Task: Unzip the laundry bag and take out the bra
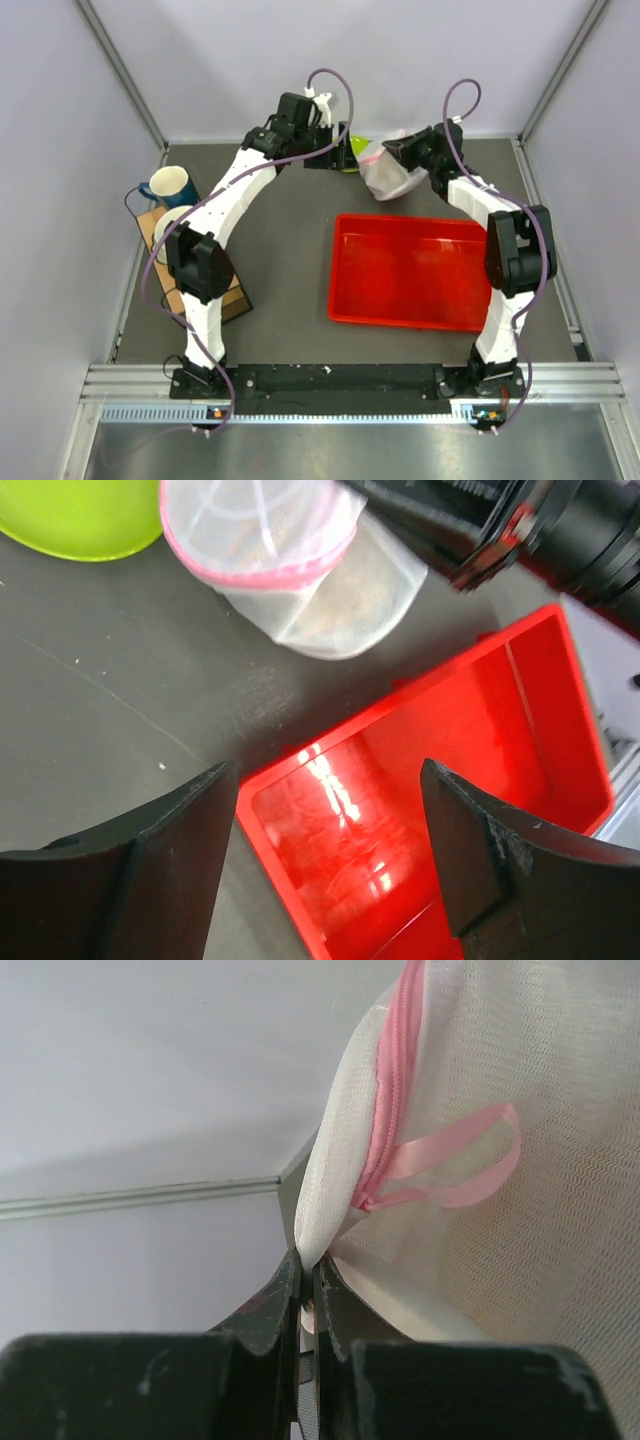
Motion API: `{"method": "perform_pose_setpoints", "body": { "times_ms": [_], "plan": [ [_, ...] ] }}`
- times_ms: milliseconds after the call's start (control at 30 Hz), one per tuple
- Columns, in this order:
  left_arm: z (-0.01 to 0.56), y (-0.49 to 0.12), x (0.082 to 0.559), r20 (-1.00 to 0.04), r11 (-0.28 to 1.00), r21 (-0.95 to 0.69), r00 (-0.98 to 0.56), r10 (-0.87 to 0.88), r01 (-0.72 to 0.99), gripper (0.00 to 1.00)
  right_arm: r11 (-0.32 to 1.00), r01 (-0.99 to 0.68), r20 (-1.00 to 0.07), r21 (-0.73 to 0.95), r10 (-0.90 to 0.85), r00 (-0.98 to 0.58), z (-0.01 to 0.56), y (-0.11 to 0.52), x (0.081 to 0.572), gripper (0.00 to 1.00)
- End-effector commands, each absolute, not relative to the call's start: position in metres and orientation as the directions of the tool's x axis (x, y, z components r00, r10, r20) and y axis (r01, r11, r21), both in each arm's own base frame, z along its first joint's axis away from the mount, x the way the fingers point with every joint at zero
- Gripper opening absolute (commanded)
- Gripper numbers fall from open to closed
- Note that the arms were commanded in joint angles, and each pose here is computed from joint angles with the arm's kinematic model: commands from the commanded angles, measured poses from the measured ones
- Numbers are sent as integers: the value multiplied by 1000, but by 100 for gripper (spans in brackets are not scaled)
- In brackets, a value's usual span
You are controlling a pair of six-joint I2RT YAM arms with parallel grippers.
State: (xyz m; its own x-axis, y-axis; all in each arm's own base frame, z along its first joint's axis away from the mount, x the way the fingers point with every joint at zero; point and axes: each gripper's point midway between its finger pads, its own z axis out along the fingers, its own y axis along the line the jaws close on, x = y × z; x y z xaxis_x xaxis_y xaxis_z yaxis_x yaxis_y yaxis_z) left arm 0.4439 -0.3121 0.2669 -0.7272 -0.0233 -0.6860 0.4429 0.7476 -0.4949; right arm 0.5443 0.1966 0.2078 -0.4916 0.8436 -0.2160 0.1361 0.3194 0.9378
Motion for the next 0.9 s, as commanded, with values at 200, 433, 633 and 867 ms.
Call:
{"method": "perform_pose_setpoints", "body": {
  "times_ms": [200,433,633,867],
  "plan": [
    [267,-299,456,-806,763,-298,-579,120,574,84,448,51,-345,893,752,-562,239,199,524,28],
    [260,-307,460,-775,782,-367,-630,42,503,86,598,11,-485,801,660,-574,247,170,482,75],
    [249,-322,457,-733,820,-428,-676,-69,380,86,752,51,-621,657,579,-529,239,113,452,78],
    [242,-350,476,-593,753,-633,-738,-322,181,85,819,133,-674,557,541,-503,224,77,423,80]
  ]
}}
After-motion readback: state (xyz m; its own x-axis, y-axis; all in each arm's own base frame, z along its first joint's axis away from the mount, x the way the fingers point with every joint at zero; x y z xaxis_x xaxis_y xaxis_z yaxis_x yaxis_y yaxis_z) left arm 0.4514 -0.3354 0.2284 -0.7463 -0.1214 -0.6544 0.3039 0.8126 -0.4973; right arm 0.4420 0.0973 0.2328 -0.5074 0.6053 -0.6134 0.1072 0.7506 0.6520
